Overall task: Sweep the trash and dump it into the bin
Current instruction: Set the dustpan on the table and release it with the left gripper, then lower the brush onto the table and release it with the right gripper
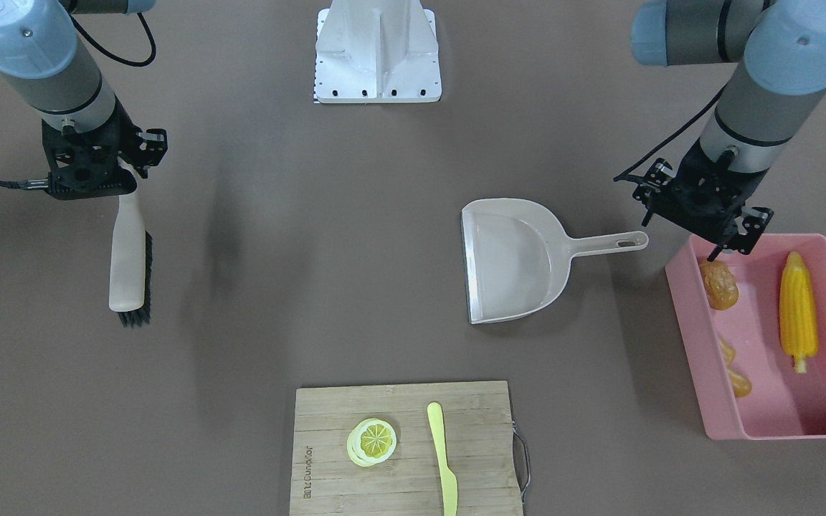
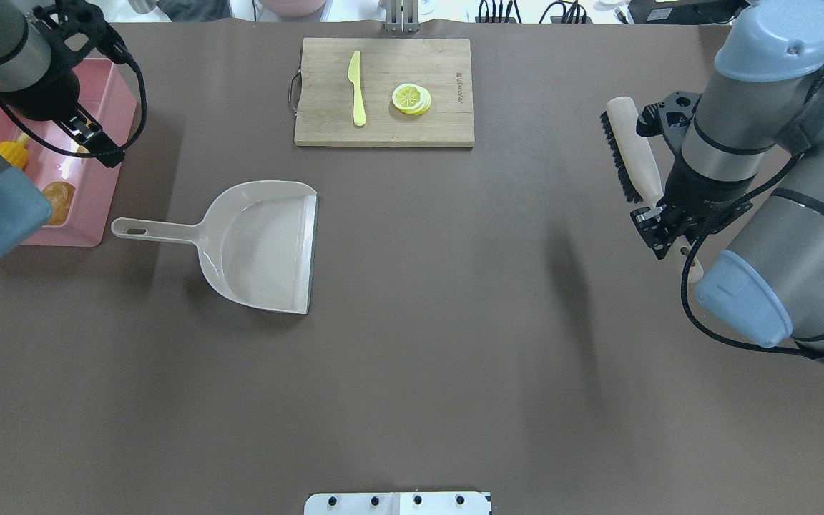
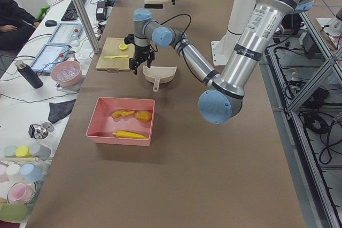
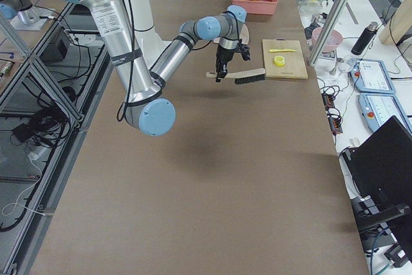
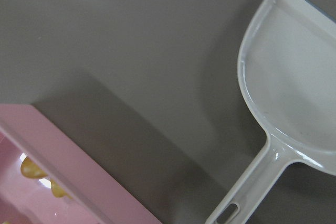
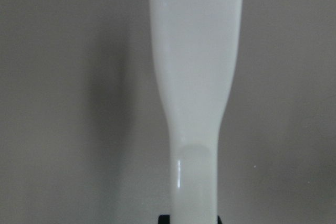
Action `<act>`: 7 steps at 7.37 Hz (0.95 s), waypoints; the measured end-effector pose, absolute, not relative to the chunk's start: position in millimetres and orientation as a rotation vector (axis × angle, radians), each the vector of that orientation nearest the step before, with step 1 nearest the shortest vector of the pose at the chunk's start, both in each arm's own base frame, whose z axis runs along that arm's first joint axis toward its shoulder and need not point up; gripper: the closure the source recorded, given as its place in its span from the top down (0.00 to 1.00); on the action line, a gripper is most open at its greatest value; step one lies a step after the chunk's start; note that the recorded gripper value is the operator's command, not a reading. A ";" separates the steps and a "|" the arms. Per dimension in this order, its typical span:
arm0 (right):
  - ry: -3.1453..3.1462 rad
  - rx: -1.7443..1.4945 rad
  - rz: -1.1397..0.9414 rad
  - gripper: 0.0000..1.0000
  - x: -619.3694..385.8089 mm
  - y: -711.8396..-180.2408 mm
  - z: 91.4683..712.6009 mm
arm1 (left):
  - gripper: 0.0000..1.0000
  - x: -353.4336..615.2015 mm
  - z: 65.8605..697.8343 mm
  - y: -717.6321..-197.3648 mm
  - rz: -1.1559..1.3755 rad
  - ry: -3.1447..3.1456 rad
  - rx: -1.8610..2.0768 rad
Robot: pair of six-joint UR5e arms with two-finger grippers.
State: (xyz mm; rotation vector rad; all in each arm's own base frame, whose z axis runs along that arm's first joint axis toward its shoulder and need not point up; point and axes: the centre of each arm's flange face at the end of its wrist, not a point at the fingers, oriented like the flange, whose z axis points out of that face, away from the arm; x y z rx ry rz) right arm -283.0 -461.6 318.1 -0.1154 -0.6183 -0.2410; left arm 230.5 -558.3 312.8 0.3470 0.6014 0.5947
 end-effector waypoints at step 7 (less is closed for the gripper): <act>-0.638 -0.245 -0.006 0.00 -225.4 -464.9 502.4 | 0.98 183.6 337.8 -565.9 0.373 0.621 0.190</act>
